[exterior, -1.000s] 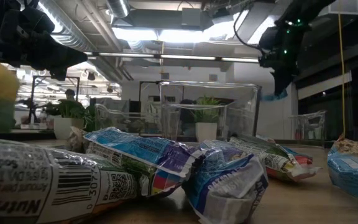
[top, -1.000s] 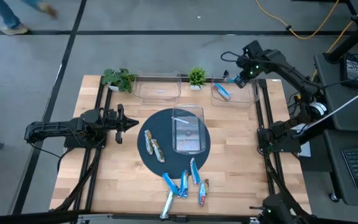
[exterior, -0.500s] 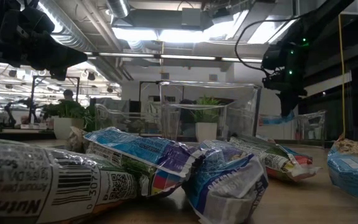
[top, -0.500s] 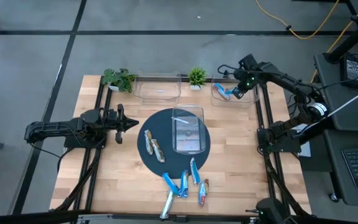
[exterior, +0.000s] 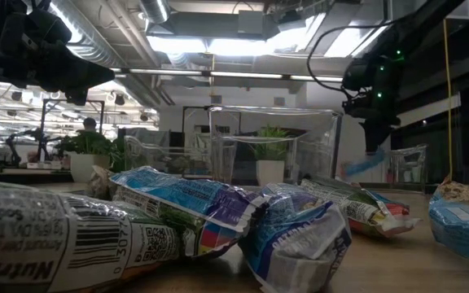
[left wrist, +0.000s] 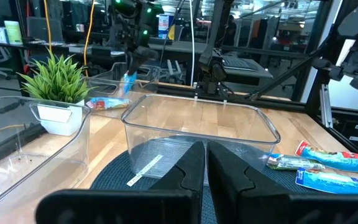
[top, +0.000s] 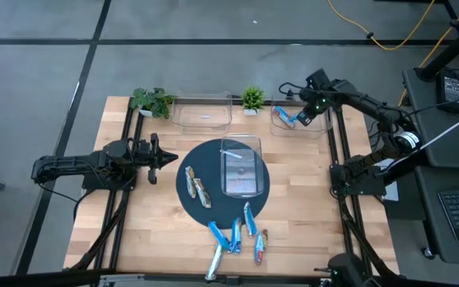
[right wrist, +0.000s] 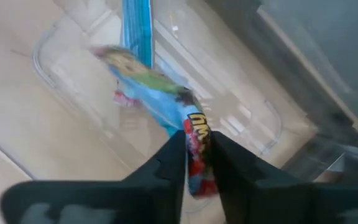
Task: Pick and place Granola Bars by type
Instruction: Put the red granola bar into the top right transparent bin
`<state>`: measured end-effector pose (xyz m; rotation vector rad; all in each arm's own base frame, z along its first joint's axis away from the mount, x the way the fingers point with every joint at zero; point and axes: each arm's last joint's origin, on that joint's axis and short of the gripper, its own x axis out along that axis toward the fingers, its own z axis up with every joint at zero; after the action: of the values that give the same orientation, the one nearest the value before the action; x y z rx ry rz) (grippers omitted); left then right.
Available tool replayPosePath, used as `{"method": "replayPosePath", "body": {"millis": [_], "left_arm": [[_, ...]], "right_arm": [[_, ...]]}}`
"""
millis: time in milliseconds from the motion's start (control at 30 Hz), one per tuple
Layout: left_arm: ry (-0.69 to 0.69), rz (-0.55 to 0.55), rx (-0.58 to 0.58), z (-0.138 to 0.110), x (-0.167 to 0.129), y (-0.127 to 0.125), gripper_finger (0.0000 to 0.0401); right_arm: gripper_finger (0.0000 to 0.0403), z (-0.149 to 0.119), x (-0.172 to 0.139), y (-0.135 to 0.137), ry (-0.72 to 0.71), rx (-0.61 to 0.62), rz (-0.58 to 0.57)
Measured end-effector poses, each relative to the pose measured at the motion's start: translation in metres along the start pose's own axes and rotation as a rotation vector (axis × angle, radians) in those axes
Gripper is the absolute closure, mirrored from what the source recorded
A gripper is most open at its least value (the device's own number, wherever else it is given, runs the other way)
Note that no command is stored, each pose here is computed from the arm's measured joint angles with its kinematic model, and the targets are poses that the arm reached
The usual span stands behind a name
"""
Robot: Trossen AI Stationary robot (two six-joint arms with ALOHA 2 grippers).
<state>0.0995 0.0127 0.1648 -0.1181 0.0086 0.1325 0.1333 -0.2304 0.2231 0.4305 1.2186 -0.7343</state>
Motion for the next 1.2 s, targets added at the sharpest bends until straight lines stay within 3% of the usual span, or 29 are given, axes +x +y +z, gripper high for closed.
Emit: {"method": "replayPosePath", "body": {"millis": [233,500,833,1100,1200], "left_arm": [[0.0,0.0,0.0,0.0,0.0,0.0,0.0389],[0.0,0.0,0.0,0.0,0.0,0.0,0.0388],[0.0,-0.001,0.0,0.0,0.0,0.0,0.0388],[0.0,0.0,0.0,0.0,0.0,0.0,0.0389],[0.0,-0.001,0.0,0.0,0.0,0.0,0.0388]], "right_arm": [[0.0258,0.018,-0.022,-0.002,-0.066,-0.008,-0.015],[0.0267,0.026,-0.078,0.039,-0.219,-0.212,0.034],[0.0277,-0.025,-0.158,0.107,-0.462,-0.342,0.206],[0.0277,-0.064,-0.197,0.164,-0.576,-0.386,0.521],[0.0277,-0.074,-0.204,0.187,-0.594,-0.417,0.576]]}}
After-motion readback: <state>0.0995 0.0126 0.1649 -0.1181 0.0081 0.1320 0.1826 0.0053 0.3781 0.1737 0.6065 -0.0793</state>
